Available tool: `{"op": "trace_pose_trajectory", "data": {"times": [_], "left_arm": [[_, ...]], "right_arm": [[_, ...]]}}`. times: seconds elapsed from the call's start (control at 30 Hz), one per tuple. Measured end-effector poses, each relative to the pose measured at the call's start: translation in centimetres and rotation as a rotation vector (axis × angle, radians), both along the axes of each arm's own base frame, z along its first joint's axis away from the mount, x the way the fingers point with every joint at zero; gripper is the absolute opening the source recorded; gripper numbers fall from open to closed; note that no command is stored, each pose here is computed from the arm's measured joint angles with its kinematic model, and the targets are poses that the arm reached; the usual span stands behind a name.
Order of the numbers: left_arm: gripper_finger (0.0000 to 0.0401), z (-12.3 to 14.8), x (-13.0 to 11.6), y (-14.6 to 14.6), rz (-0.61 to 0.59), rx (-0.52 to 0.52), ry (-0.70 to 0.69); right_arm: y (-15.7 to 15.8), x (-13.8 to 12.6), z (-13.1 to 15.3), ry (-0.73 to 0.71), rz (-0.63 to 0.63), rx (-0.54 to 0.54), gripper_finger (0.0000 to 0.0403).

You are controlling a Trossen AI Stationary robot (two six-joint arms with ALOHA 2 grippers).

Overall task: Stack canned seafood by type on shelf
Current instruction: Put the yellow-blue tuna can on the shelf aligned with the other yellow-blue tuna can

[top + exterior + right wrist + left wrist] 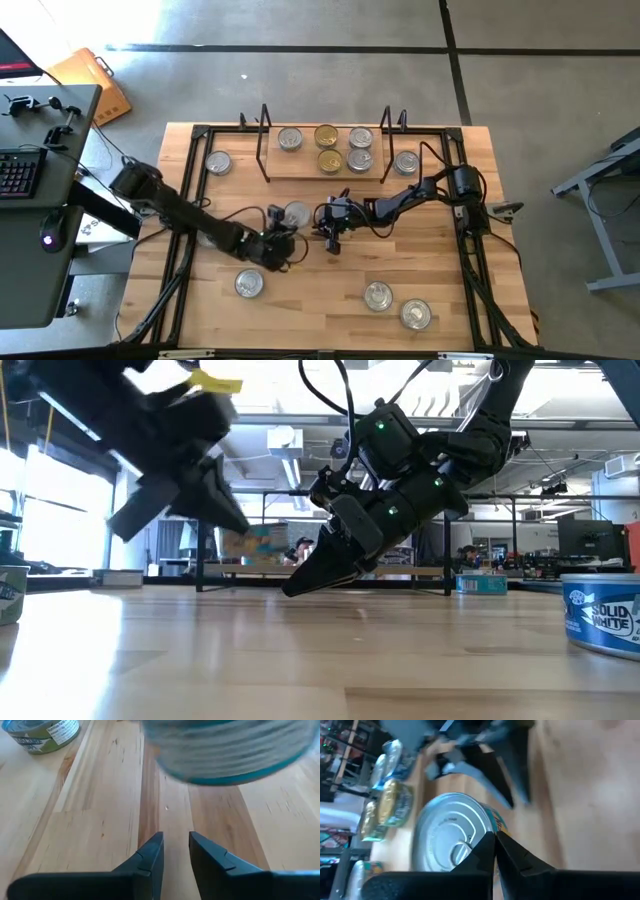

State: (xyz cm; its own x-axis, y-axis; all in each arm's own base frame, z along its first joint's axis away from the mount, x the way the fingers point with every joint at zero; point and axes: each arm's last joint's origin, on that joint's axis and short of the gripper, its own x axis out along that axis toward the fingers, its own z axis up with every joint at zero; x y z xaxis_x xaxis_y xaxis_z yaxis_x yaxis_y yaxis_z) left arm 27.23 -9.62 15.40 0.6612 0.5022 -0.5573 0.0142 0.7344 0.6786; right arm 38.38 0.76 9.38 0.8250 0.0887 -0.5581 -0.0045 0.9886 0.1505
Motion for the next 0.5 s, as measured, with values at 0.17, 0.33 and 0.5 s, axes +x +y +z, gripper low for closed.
{"op": "trace_pose_trajectory", "data": {"times": [0.17, 0.33, 0.5], "left_arm": [[0.0000, 2.0, 0.8, 2.7, 0.066, 0.032, -0.028], [0.0000, 2.8, 1.3, 7.4, 0.147, -0.005, -0.013], [0.0000, 2.5, 1.6, 12.0, 0.183, -0.116, 0.027]], "right_arm": [[0.0, 0.0, 0.0, -0.002, 0.000, 0.000, 0.0083], [0.0, 0.0, 0.0, -0.002, 0.001, 0.000, 0.0083], [0.0, 0.0, 0.0, -0.001, 0.000, 0.000, 0.0083]]}}
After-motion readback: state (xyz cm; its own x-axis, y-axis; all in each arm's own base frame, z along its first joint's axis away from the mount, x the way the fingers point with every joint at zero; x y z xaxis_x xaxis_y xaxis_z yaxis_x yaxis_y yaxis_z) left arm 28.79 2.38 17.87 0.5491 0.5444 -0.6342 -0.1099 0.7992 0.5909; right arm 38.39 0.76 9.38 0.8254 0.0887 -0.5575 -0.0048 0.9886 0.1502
